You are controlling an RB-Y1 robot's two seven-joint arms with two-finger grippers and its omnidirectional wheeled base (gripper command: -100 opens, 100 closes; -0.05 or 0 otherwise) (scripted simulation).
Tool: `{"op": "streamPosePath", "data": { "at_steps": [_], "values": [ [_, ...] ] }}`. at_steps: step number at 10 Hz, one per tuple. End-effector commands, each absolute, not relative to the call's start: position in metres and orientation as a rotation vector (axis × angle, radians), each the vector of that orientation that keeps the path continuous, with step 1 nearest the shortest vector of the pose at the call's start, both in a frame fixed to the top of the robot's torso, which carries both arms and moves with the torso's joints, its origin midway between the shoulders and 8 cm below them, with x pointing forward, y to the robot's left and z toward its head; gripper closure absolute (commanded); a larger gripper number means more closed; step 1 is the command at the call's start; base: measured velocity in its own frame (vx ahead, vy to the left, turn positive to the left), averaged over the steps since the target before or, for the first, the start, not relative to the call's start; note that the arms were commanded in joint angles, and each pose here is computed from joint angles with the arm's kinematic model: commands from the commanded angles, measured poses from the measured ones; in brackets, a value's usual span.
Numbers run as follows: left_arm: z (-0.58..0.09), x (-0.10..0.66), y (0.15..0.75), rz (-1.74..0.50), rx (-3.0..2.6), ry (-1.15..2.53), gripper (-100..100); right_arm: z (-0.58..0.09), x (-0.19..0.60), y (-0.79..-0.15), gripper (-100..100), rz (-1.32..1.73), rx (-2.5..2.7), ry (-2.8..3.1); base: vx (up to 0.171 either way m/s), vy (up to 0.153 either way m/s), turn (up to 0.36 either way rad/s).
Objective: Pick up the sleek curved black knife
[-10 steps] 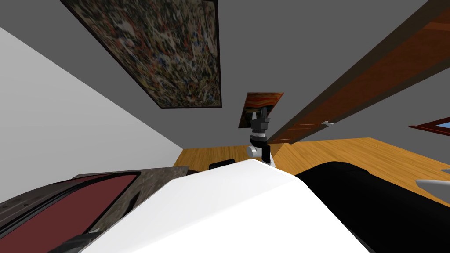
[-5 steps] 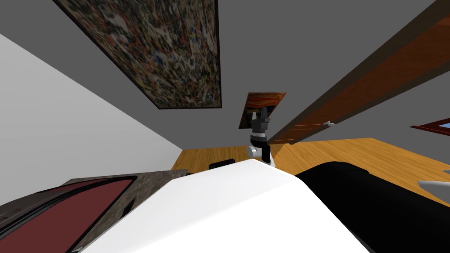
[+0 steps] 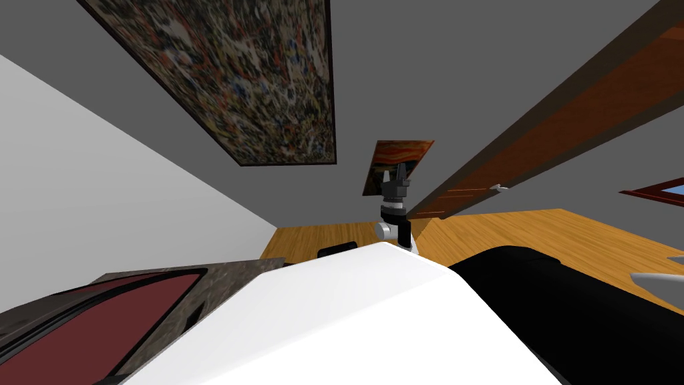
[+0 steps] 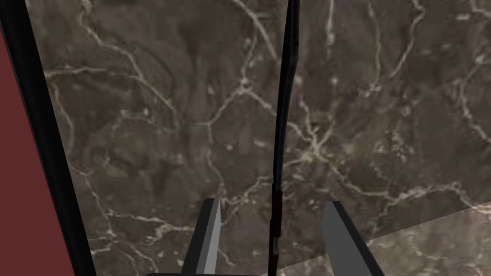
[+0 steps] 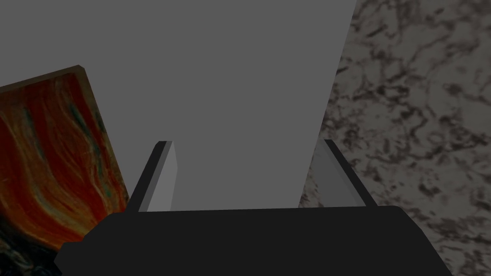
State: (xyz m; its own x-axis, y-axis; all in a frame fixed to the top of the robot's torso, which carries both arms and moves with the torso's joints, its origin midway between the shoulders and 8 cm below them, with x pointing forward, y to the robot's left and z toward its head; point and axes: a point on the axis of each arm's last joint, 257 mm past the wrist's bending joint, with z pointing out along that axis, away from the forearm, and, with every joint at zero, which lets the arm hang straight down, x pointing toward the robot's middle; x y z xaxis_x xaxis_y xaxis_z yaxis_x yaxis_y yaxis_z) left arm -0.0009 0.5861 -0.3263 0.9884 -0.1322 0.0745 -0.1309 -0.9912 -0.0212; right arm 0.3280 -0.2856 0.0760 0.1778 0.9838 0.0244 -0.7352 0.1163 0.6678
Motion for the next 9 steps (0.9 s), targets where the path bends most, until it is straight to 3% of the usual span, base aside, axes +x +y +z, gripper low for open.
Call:
{"op": "streamPosePath", "data": {
  "at_steps": [1, 4, 5, 6, 8, 9],
  "values": [
    [-0.326, -0.001, 0.586, -0.118, -3.116, 0.206, 100, 0.076, 0.328, -0.286, 0, 1.334, 0.624, 0.489, 0.0, 0.0, 0.0],
    [-0.327, -0.002, 0.585, -0.114, -3.121, 0.205, 100, 0.076, 0.328, -0.286, 0, 1.334, 0.624, 0.489, 0.0, 0.0, 0.0],
    [-0.327, -0.002, 0.585, -0.114, -3.121, 0.204, 0, 0.076, 0.328, -0.286, 0, 1.334, 0.624, 0.489, 0.0, 0.0, 0.0],
    [-0.314, -0.002, 0.585, -0.117, -3.116, 0.208, 100, 0.076, 0.328, -0.286, 0, 1.334, 0.624, 0.489, 0.005, 0.002, 0.014],
    [-0.313, -0.004, 0.586, -0.118, -3.114, 0.21, 100, 0.076, 0.328, -0.286, 0, 1.334, 0.624, 0.489, 0.004, 0.003, 0.009],
    [-0.312, -0.004, 0.585, -0.117, -3.115, 0.209, 0, 0.076, 0.328, -0.286, 0, 1.334, 0.624, 0.489, 0.0, 0.0, 0.0]
  ]
}}
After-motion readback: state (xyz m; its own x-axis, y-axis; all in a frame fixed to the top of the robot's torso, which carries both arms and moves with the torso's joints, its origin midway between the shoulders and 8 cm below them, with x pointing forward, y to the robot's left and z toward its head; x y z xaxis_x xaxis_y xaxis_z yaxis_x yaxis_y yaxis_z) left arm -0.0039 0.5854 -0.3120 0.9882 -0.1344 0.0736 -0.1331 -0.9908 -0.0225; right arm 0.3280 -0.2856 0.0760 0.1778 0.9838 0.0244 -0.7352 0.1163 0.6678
